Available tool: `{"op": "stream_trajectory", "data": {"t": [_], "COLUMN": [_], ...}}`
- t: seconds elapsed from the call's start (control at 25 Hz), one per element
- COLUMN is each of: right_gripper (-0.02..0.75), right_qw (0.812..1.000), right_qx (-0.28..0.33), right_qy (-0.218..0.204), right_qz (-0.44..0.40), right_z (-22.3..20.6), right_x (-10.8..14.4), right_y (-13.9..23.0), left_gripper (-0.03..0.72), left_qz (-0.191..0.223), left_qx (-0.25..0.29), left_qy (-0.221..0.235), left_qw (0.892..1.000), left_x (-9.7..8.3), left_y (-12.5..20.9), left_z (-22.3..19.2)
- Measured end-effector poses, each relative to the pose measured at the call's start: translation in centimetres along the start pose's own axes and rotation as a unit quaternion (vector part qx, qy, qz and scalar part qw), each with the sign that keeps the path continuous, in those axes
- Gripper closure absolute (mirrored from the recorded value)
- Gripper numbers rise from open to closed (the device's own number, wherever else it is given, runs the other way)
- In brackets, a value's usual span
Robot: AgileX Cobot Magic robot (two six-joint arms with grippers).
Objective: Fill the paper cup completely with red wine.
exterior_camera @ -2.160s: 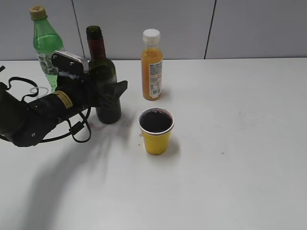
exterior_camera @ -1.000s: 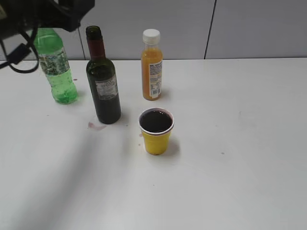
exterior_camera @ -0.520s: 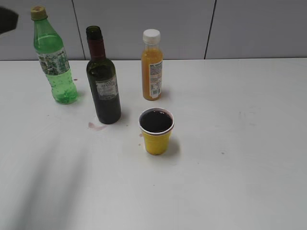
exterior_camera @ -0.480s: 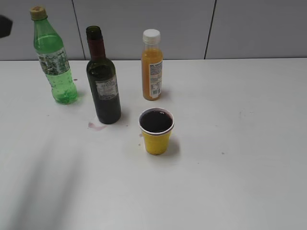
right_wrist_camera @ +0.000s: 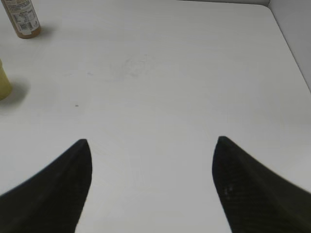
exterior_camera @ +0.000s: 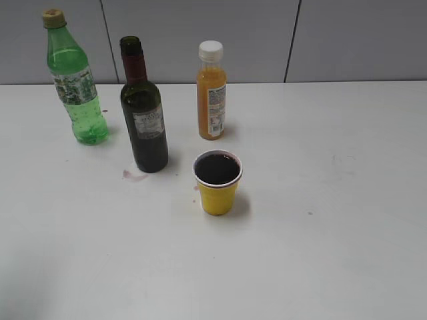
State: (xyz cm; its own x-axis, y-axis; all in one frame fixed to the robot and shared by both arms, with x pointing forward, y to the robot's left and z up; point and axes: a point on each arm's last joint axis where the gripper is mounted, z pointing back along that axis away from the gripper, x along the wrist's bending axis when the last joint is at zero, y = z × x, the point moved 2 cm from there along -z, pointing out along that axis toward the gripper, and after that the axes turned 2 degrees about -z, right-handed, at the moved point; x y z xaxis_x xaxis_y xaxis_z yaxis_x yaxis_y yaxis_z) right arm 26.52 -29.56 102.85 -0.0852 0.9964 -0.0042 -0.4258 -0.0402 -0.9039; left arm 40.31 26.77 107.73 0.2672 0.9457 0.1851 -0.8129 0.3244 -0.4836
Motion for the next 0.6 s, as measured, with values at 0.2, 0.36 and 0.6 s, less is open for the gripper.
{"op": "stream_trajectory", "data": {"t": [0.2,0.36,0.6], "right_gripper": [0.152,0.152,0.153], "right_qw": [1.0,1.0,1.0], "right_qx": [0.0,0.0,0.0], "right_qy": [0.0,0.0,0.0], "right_qz": [-0.001,-0.001,0.0], "right_z": [0.0,0.0,0.0], "right_x": [0.0,0.0,0.0], "right_y": [0.0,0.0,0.0], "left_gripper": [0.096,0.096,0.096], "left_qz": [0.034,0.046,0.069], "left_qx": [0.039,0.067,-0.003], "left_qy": [-0.022,-0.021,0.0], "left_qw": [0.998,0.996,0.998], "left_x": [0.2,0.0,-0.3], "left_y": [3.0,5.5,8.8], "left_z": [-0.7,-0.9,0.9]}}
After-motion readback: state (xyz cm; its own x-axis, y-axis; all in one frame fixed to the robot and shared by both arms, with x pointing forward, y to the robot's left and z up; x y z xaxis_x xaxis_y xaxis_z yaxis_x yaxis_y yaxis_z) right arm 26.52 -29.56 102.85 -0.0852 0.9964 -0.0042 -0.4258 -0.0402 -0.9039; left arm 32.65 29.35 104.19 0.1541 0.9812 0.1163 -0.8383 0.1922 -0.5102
